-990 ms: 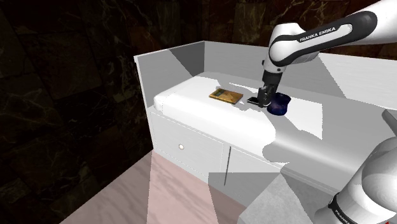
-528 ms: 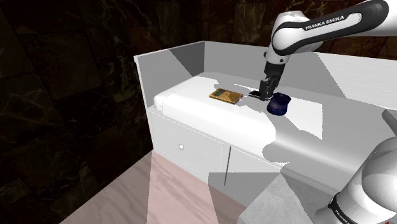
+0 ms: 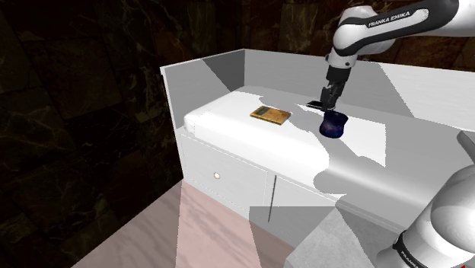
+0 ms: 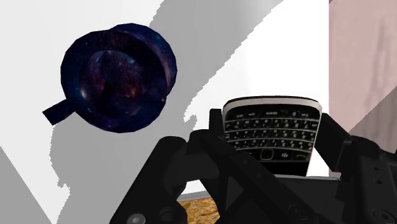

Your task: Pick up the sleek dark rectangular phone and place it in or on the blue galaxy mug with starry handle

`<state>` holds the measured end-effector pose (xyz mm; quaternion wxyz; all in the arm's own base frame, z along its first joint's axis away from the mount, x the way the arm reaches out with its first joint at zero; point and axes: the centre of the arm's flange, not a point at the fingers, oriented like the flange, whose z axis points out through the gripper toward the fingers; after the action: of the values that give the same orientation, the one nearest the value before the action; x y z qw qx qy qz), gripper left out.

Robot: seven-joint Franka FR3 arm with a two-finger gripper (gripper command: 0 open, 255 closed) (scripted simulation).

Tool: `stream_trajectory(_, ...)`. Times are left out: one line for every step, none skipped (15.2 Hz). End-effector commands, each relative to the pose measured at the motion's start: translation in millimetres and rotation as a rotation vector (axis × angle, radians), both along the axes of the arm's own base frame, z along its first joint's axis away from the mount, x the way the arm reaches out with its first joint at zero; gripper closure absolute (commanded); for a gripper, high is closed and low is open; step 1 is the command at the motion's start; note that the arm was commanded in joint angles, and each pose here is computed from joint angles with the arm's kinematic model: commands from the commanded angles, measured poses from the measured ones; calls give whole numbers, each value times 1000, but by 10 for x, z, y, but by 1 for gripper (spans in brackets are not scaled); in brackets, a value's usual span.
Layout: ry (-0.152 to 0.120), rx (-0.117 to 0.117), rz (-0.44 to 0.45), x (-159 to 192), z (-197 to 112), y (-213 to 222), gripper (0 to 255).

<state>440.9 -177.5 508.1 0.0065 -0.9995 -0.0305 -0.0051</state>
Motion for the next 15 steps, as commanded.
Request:
stream_trajectory(0, -1, 2, -20, -1, -288, 255)
stream_trajectory(0, -1, 2, -21, 3, -420, 255)
stream_trajectory(0, -1, 2, -22, 8, -552, 255)
stream_trajectory(0, -1, 2, -23, 12, -684, 255)
stream_trajectory(0, -1, 2, -24, 16, -816, 255)
stream_trajectory(0, -1, 2, -25, 20, -948, 255)
stream_trajectory(0, -1, 2, -27, 25, -1080, 255)
stream_trajectory(0, -1, 2, -28, 29, -1212, 255)
stream_trajectory(0, -1, 2, -29, 33, -1344, 255)
stream_trajectory(0, -1, 2, -30, 37, -1476, 255)
stream_trajectory(0, -1, 2, -31, 40, -1551, 255)
stream_trajectory(0, -1, 2, -31, -13, -1551, 255)
stream_trajectory(0, -1, 2, -31, -66, -1551, 255)
stream_trajectory(0, -1, 2, -31, -119, -1551, 255)
stream_trajectory(0, -1, 2, -31, -171, -1551, 255)
